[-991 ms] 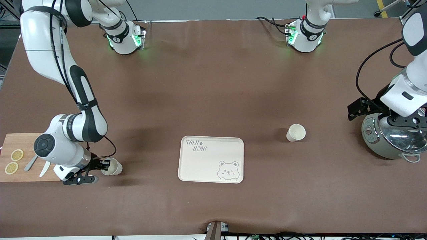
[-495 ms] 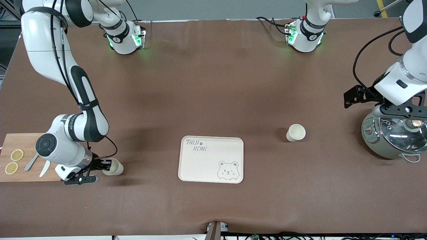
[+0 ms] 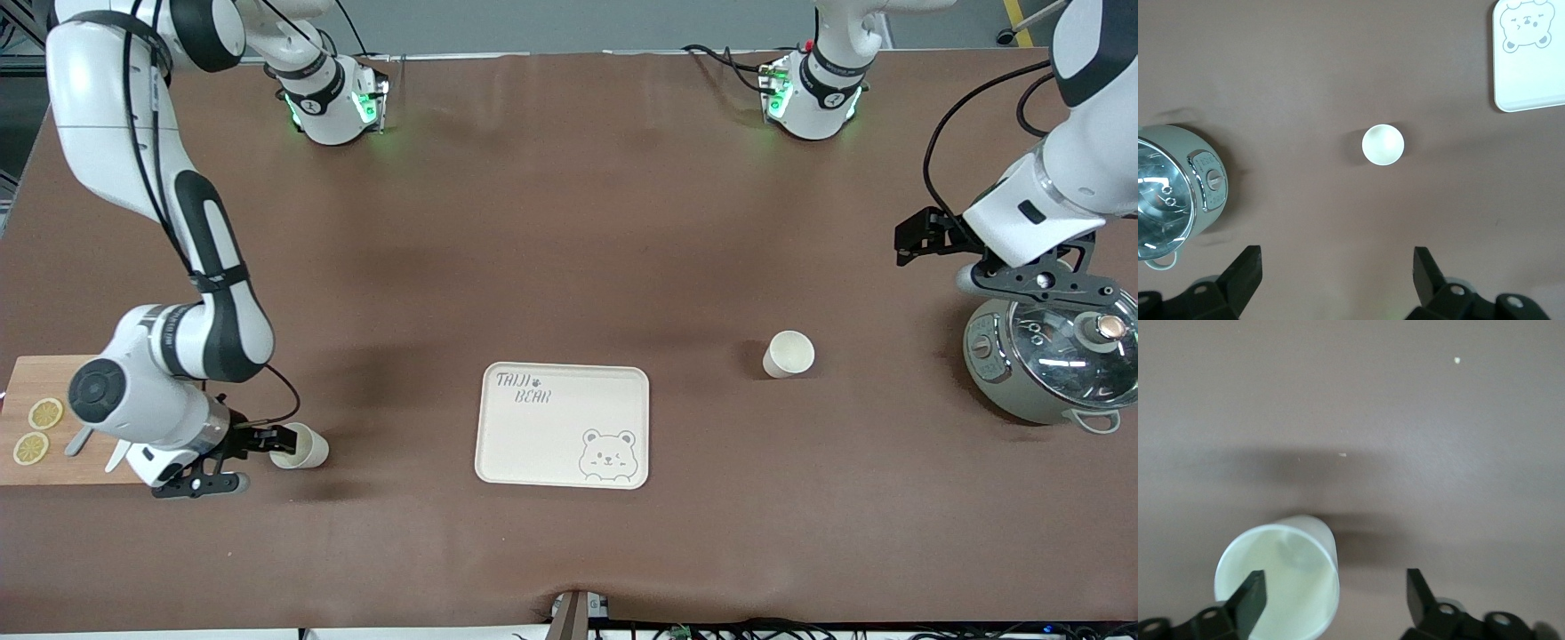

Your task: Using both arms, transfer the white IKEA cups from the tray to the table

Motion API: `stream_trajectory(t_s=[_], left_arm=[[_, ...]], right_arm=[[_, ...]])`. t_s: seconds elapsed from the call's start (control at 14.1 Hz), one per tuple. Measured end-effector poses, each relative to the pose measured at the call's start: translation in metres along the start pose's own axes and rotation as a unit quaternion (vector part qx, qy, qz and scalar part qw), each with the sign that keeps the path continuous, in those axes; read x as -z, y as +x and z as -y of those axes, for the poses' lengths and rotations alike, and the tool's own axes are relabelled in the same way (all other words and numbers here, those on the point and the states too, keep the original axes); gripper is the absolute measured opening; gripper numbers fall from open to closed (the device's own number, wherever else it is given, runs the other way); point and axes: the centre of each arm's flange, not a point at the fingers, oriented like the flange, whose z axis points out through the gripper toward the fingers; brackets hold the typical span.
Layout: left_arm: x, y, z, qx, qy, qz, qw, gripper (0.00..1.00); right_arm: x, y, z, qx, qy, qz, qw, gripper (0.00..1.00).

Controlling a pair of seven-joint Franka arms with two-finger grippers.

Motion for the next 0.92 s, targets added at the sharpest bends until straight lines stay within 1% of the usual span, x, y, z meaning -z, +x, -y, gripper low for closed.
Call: stream_trajectory(t_s=[0.07,0.21,0.35,0.57,0.71,0.92], left_arm=[[0.003,-0.002,0.0,0.0,0.0,-0.002,1.0,1.0],[0.006,-0.004,0.002,0.002,0.001,-0.004,1.0,1.0],[0.006,-0.004,0.004,0.004,0.001,-0.005,1.0,1.0],[0.007,-0.002,0.007,0.007,0.001,-0.013,1.0,1.0],[0.009,0.001,0.011,0.01,0.001,-0.023,1.0,1.0],[0.009,0.002,0.015,0.013,0.001,-0.027,1.0,1.0]], right_arm=[[0.024,0.001,-0.002,0.002,0.004,0.017,1.0,1.0],[0.087,-0.004,-0.002,0.004,0.01,0.046,0.999,1.0],[0.157,-0.021,-0.007,0.0,0.013,0.061,0.998,1.0],[0.244,-0.058,-0.018,-0.01,0.02,0.07,0.997,1.0],[0.28,-0.079,-0.023,-0.015,0.023,0.069,0.997,1.0],[0.32,-0.11,-0.02,-0.032,0.023,0.063,0.997,1.0]])
